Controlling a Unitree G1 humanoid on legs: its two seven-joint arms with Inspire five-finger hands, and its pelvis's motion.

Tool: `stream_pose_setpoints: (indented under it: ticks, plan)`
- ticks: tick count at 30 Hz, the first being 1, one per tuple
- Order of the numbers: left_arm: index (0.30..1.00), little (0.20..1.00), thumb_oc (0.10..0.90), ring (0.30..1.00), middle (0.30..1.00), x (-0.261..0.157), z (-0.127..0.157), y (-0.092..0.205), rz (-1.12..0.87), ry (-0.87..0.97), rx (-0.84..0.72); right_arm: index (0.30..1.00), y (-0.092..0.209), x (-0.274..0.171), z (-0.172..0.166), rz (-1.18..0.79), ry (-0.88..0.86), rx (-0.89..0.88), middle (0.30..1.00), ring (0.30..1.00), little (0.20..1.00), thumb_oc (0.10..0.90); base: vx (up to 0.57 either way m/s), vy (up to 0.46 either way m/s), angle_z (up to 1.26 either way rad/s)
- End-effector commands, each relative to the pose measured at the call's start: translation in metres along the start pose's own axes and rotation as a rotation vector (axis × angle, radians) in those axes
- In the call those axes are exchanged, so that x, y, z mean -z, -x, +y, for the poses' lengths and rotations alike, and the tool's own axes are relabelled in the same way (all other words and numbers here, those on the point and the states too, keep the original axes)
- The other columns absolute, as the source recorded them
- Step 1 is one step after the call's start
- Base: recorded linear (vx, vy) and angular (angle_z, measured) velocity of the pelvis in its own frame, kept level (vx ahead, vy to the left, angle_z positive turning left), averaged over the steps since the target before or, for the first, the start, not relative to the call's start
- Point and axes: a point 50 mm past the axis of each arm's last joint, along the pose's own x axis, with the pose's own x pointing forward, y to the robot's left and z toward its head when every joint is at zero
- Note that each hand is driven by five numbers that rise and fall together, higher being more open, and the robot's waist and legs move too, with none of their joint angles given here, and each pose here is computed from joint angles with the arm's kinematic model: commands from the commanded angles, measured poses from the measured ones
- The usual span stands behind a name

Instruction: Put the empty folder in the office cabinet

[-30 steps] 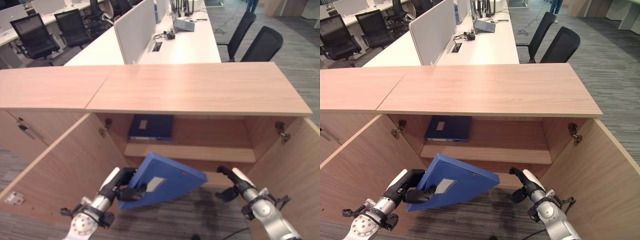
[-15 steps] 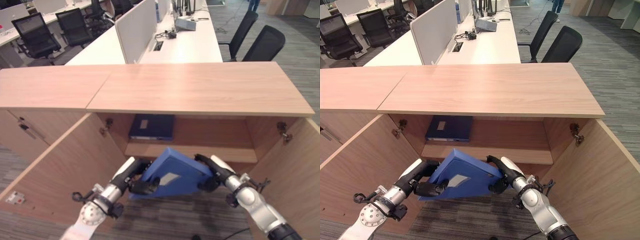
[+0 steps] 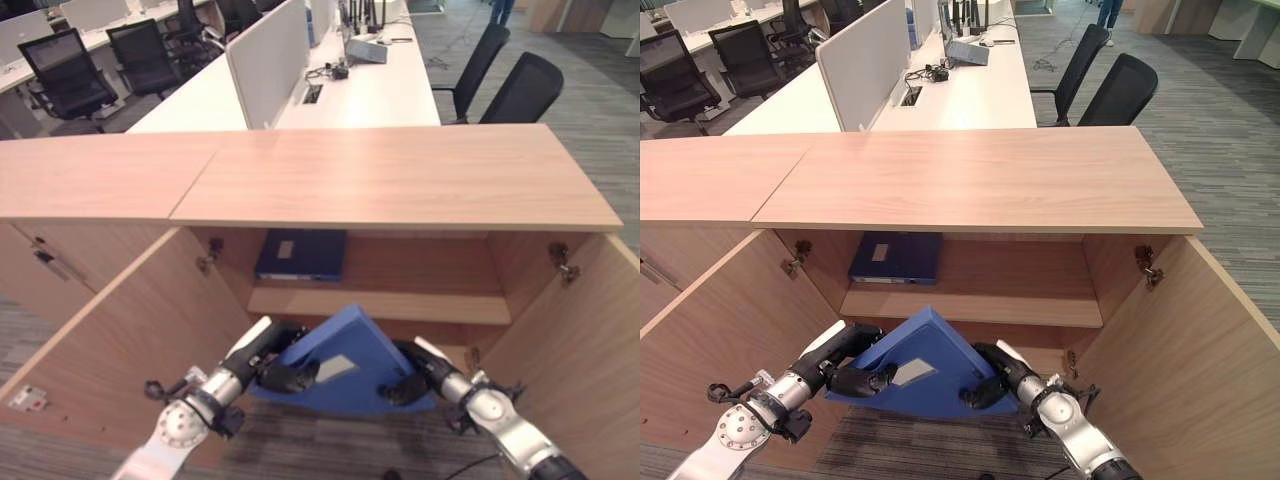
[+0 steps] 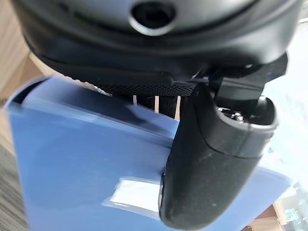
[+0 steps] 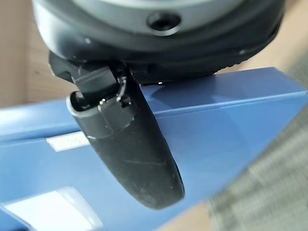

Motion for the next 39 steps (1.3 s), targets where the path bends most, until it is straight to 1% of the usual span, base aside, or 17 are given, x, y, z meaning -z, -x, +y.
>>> stream_pose_setpoints:
  ticks: [1,4,11,12,13,14,17,18,20,22,23,25,26,30,33,37,39]
  plan:
    - [0.3,0.3,0.4,0.3,0.3,-0.087,-0.009,-0.025,-0.516,0.268,0.077,0.3,-0.027,-0.05,0.055,-0.252,-0.359,-0.212,0.3,0.3,0.3,0.4,-0.01,0.002,-0.04]
    - [0.3,0.3,0.4,0.3,0.3,-0.082,-0.016,-0.027,-0.495,0.328,0.111,0.3,-0.028,-0.036,0.072,-0.202,-0.532,-0.265,0.3,0.3,0.3,0.4,-0.01,0.001,-0.03]
    - [0.3,0.3,0.4,0.3,0.3,-0.07,-0.018,-0.028,-0.443,0.368,0.132,0.3,-0.023,-0.02,0.072,-0.156,-0.588,-0.261,0.3,0.3,0.3,0.4,0.0,0.0,0.0]
    - [0.364,0.364,0.442,0.364,0.364,-0.062,-0.018,-0.027,-0.406,0.39,0.127,0.3,-0.019,-0.01,0.067,-0.129,-0.582,-0.234,0.3,0.3,0.3,0.4,0.0,0.0,0.0]
    - [0.547,0.547,0.565,0.547,0.547,-0.056,-0.019,-0.026,-0.384,0.402,0.123,0.3,-0.016,-0.005,0.064,-0.115,-0.578,-0.216,0.3,0.3,0.3,0.4,0.0,0.0,0.0]
    - [0.9,0.9,0.8,0.9,0.9,-0.056,-0.019,-0.026,-0.383,0.403,0.123,0.3,-0.016,-0.005,0.064,-0.114,-0.578,-0.216,0.3,0.3,0.3,0.4,0.0,0.0,0.0]
    - [0.9,0.9,0.8,0.9,0.9,-0.035,-0.021,-0.023,-0.295,0.459,0.077,0.3,-0.007,0.017,0.053,-0.051,-0.601,-0.124,0.3,0.3,0.3,0.4,0.0,0.0,0.0]
    - [0.9,0.9,0.8,0.9,0.9,-0.019,-0.022,-0.02,-0.233,0.508,0.025,0.3,-0.001,0.028,0.044,-0.028,-0.628,-0.051,0.3,0.3,0.3,0.4,0.0,0.0,0.0]
    - [0.9,0.9,0.8,0.9,0.9,-0.012,-0.022,-0.018,-0.203,0.527,0.003,0.3,0.003,0.033,0.037,-0.022,-0.643,-0.011,0.3,0.3,0.3,0.4,0.0,0.0,0.0]
    - [0.9,0.9,0.8,0.9,0.9,0.003,-0.019,-0.011,-0.146,0.542,-0.07,0.3,0.01,0.043,0.024,-0.012,-0.669,0.076,0.3,0.3,0.3,0.4,0.0,0.0,0.0]
    - [0.9,0.9,0.8,0.9,0.9,0.021,-0.02,-0.004,-0.074,0.57,-0.14,0.3,0.018,0.05,0.011,-0.005,-0.678,0.154,0.3,0.3,0.3,0.4,0.0,0.0,0.0]
    - [0.9,0.9,0.8,0.9,0.9,0.029,-0.02,0.0,-0.042,0.589,-0.174,0.3,0.023,0.053,0.003,-0.001,-0.677,0.197,0.3,0.3,0.3,0.4,0.0,0.0,0.0]
    - [0.9,0.9,0.8,0.9,0.9,0.046,-0.02,0.009,0.03,0.603,-0.248,0.3,0.031,0.059,-0.009,0.007,-0.677,0.272,0.3,0.3,0.3,0.4,0.0,0.0,0.0]
    - [0.9,0.9,0.8,0.9,0.9,0.069,-0.021,0.018,0.146,0.584,-0.329,0.3,0.041,0.067,-0.022,0.026,-0.665,0.361,0.3,0.3,0.3,0.4,0.0,0.0,0.0]
    - [0.9,0.9,0.8,0.9,0.9,0.104,-0.043,0.024,0.313,0.756,-0.395,0.3,0.042,0.069,-0.029,0.041,-0.674,0.421,0.3,0.3,0.3,0.4,0.0,0.0,0.0]
    - [0.9,0.9,0.8,0.9,0.9,0.134,-0.065,0.034,0.502,0.821,-0.419,0.3,0.037,0.068,-0.03,0.044,-0.701,0.451,0.3,0.3,0.3,0.4,0.0,0.0,0.0]
    - [0.9,0.9,0.8,0.9,0.9,0.155,-0.088,0.044,0.652,0.904,-0.427,0.3,0.03,0.069,-0.025,0.082,-0.692,0.437,0.3,0.3,0.3,0.4,0.0,0.0,0.0]
